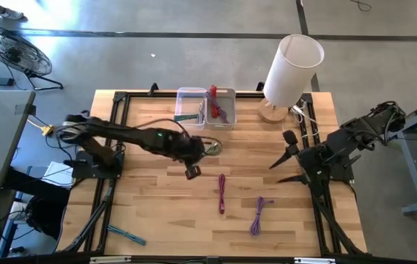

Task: Pick & Place USB Port
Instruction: Put the green charger cable into the gray bin

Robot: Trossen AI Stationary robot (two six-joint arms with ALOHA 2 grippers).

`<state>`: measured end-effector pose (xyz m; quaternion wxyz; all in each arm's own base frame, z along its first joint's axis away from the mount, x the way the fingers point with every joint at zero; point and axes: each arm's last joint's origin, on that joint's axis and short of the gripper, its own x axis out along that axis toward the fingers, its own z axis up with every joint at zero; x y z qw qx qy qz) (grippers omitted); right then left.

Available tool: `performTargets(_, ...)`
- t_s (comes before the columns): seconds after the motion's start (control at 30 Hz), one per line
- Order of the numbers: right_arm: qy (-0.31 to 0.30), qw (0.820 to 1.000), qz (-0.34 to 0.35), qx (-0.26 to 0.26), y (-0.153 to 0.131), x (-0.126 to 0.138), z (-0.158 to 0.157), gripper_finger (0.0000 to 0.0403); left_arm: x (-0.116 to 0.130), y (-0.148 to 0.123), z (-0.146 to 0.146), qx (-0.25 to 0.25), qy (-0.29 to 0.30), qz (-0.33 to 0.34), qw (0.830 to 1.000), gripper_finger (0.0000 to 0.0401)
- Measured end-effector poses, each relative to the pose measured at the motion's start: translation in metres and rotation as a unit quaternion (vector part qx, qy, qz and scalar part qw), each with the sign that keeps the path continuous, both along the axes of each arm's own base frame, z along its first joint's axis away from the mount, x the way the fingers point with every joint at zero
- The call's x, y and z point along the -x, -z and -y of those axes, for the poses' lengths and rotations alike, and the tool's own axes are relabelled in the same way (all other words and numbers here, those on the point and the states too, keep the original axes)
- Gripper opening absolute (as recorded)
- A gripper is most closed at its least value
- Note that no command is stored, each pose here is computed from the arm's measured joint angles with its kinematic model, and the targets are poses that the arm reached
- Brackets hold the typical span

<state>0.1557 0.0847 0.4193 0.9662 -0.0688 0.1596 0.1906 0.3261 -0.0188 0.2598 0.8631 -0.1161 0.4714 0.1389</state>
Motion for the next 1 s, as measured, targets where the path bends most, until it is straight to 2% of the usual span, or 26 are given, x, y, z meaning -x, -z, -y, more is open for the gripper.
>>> performTargets(0.1,0.027,0.999,0.026,0.014,-0.003,-0.002,0.001,0.0188,0.01,-0.038,-0.002,-0.04,0.015,0.098,0.994,0.0005)
performTargets(0.2,0.052,0.997,0.059,0.024,-0.009,-0.004,0.003,0.0188,0.022,-0.08,-0.004,-0.083,0.039,0.221,0.971,0.0005)
performTargets(0.3,0.063,0.993,0.098,0.012,-0.017,-0.006,0.004,0.0188,0.031,-0.115,-0.002,-0.131,0.077,0.33,0.932,0.0005)
performTargets(0.4,0.053,0.988,0.142,-0.003,-0.026,-0.008,0.004,0.0188,0.038,-0.141,0.005,-0.181,0.126,0.416,0.882,0.0005)
performTargets(0.53,0.033,0.981,0.189,-0.022,-0.034,-0.018,0.002,0.0188,0.041,-0.16,0.014,-0.214,0.18,0.492,0.824,0.0005)
performTargets(0.63,0.034,0.98,0.194,-0.021,-0.031,-0.034,0.0,0.0188,0.04,-0.166,0.016,-0.222,0.205,0.526,0.795,0.0005)
performTargets(0.67,0.038,0.98,0.193,-0.015,-0.029,-0.041,-0.001,0.0188,0.038,-0.167,0.017,-0.221,0.209,0.535,0.788,0.0005)
performTargets(0.77,0.052,0.98,0.192,0.002,-0.021,-0.061,-0.002,0.0188,0.037,-0.165,0.018,-0.213,0.227,0.539,0.783,0.0005)
performTargets(1.0,0.087,0.974,0.205,0.026,-0.011,-0.096,0.006,0.0188,0.027,-0.158,0.02,-0.207,0.238,0.535,0.784,0.0005)
